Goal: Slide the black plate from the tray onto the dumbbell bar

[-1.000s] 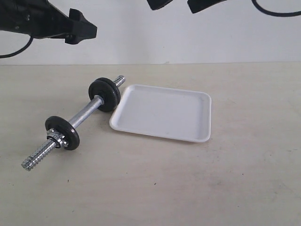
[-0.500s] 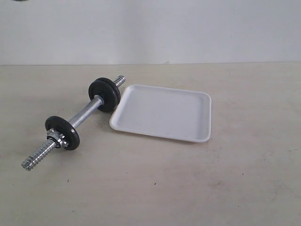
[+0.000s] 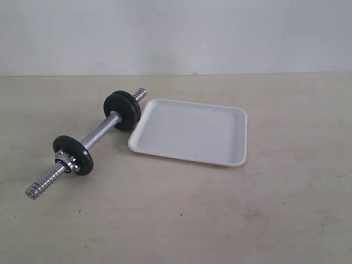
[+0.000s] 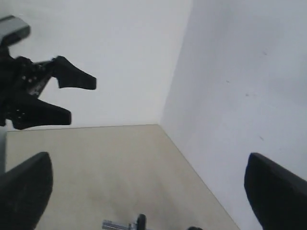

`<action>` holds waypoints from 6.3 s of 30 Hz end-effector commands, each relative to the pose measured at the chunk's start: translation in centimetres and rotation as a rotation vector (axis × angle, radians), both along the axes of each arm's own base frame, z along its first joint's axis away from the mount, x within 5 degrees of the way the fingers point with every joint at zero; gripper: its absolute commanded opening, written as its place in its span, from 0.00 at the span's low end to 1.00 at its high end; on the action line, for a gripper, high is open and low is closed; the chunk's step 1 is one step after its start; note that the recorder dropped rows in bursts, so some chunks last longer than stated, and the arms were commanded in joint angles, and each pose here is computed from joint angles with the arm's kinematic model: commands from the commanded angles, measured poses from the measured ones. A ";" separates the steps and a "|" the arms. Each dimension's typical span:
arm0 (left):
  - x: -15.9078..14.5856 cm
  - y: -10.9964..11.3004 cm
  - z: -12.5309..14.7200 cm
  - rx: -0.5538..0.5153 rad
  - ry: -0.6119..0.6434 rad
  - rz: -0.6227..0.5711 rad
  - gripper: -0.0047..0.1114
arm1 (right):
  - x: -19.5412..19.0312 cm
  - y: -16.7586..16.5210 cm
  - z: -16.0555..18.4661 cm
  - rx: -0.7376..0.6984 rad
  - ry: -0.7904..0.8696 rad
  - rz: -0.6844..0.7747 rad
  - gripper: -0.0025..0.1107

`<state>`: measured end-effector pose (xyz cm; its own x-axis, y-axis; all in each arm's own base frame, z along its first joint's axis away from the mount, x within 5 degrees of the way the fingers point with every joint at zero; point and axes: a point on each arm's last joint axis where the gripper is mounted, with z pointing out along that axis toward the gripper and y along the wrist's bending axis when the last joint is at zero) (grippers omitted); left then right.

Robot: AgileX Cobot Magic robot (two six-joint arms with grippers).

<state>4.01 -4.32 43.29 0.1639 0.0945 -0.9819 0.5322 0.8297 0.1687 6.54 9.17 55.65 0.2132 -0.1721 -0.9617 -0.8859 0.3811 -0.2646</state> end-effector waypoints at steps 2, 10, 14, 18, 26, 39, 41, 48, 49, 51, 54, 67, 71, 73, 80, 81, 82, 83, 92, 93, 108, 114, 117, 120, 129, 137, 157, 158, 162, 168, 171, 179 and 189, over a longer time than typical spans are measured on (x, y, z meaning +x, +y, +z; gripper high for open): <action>-5.7 1.7 -3.4 -0.100 -0.204 0.058 0.80 | -4.7 -0.8 -2.0 0.049 -0.080 0.120 0.95; -7.6 0.8 -7.5 -0.043 -0.059 -0.090 0.80 | -11.3 -3.6 -7.0 0.171 -0.151 0.019 0.95; -7.6 0.5 -8.1 -0.028 -0.016 -0.125 0.80 | -14.4 -5.5 -10.1 0.195 -0.192 -0.123 0.95; -7.8 0.5 -7.7 -0.054 -0.037 -0.135 0.80 | -16.9 -7.9 -13.4 0.267 -0.186 -0.321 0.95; -7.3 0.6 -7.8 -0.049 -0.067 -0.104 0.80 | -14.8 -8.7 -15.8 0.263 -0.088 -0.472 0.95; -1.8 1.9 -13.5 -0.123 -0.037 0.158 0.80 | -5.0 -8.1 -23.4 0.511 -0.052 -0.707 0.95; -1.1 2.2 -14.4 -0.176 -0.034 0.205 0.80 | -4.2 -8.3 -24.4 0.557 -0.095 -0.741 0.95; 0.3 3.1 -17.1 -0.376 0.030 0.292 0.80 | -2.4 -8.7 -28.3 0.639 -0.152 -0.825 0.95; 0.4 3.0 -17.6 -0.394 0.054 0.290 0.80 | -2.2 -8.6 -29.1 0.621 -0.133 -0.832 0.95; 0.7 3.0 -18.4 -0.406 0.087 0.291 0.80 | -1.7 -8.5 -30.7 0.601 -0.083 -0.840 0.95; 1.0 3.0 -19.5 -0.419 0.122 0.300 0.80 | -1.4 -8.4 -32.3 0.600 -0.023 -0.844 0.95; 1.4 2.6 -22.4 -0.340 0.211 0.290 0.80 | -1.2 -7.7 -33.6 0.468 0.076 -0.827 0.95; 1.3 2.4 -22.6 -0.272 0.201 0.281 0.80 | -1.2 -7.3 -34.6 0.373 0.166 -0.805 0.95; 1.3 2.3 -22.7 -0.267 0.211 0.271 0.80 | -1.3 -7.1 -35.1 0.334 0.202 -0.796 0.95; 1.2 2.0 -22.9 -0.254 0.242 0.238 0.80 | -1.3 -7.0 -35.3 0.364 0.274 -0.784 0.95; 1.2 2.0 -23.0 -0.252 0.246 0.234 0.80 | -1.3 -7.0 -35.3 0.398 0.297 -0.781 0.95; 1.2 2.0 -23.0 -0.252 0.246 0.234 0.80 | -1.3 -7.0 -35.2 0.416 0.309 -0.780 0.95; 1.2 2.0 -23.0 -0.252 0.246 0.234 0.80 | -1.3 -7.0 -35.2 0.425 0.316 -0.778 0.95; 1.2 2.0 -22.9 -0.255 0.244 0.236 0.80 | -1.3 -7.0 -35.0 0.443 0.305 -0.782 0.95; 1.2 2.0 -22.9 -0.255 0.244 0.236 0.80 | -1.3 -7.0 -35.0 0.443 0.305 -0.782 0.95; 1.3 2.2 -22.5 -0.395 0.257 0.248 0.76 | -1.3 -7.0 -34.9 0.536 0.377 -0.774 0.95; 1.2 2.0 -22.7 -0.360 0.263 0.230 0.10 | -1.3 -7.0 -35.1 0.525 0.391 -0.770 0.95; 1.2 2.0 -22.7 -0.356 0.264 0.227 0.08 | -1.3 -7.0 -35.1 0.527 0.392 -0.770 0.95; 1.2 1.9 -22.8 -0.350 0.274 0.214 0.08 | -1.3 -7.0 -35.1 0.548 0.412 -0.766 0.95; 1.1 1.7 -22.9 -0.341 0.290 0.194 0.08 | -1.5 -6.6 -35.7 0.550 0.530 -0.742 0.79; 1.1 1.6 -22.9 -0.340 0.292 0.192 0.08 | -1.6 -6.5 -35.8 0.519 0.528 -0.734 0.06; 1.1 1.7 -22.9 -0.341 0.290 0.194 0.08 | -1.6 -6.4 -35.9 0.520 0.552 -0.730 0.06; 1.1 1.7 -22.9 -0.341 0.290 0.194 0.08 | -1.6 -6.4 -35.9 0.520 0.552 -0.730 0.06; 1.1 1.7 -22.9 -0.341 0.290 0.194 0.08 | -1.6 -6.4 -35.9 0.520 0.552 -0.730 0.06; 1.1 1.6 -22.9 -0.341 0.292 0.193 0.08 | -1.5 -6.6 -36.0 0.533 0.544 -0.774 0.06; 1.1 1.7 -22.9 -0.341 0.291 0.194 0.08 | -1.5 -6.6 -36.3 0.517 0.578 -0.805 0.06; 1.1 1.7 -22.9 -0.341 0.291 0.194 0.08 | -1.8 -6.4 -37.5 0.422 0.665 -0.854 0.06; 1.1 1.7 -22.9 -0.342 0.289 0.196 0.08 | -1.0 -8.4 -34.3 0.221 -0.051 -0.993 0.06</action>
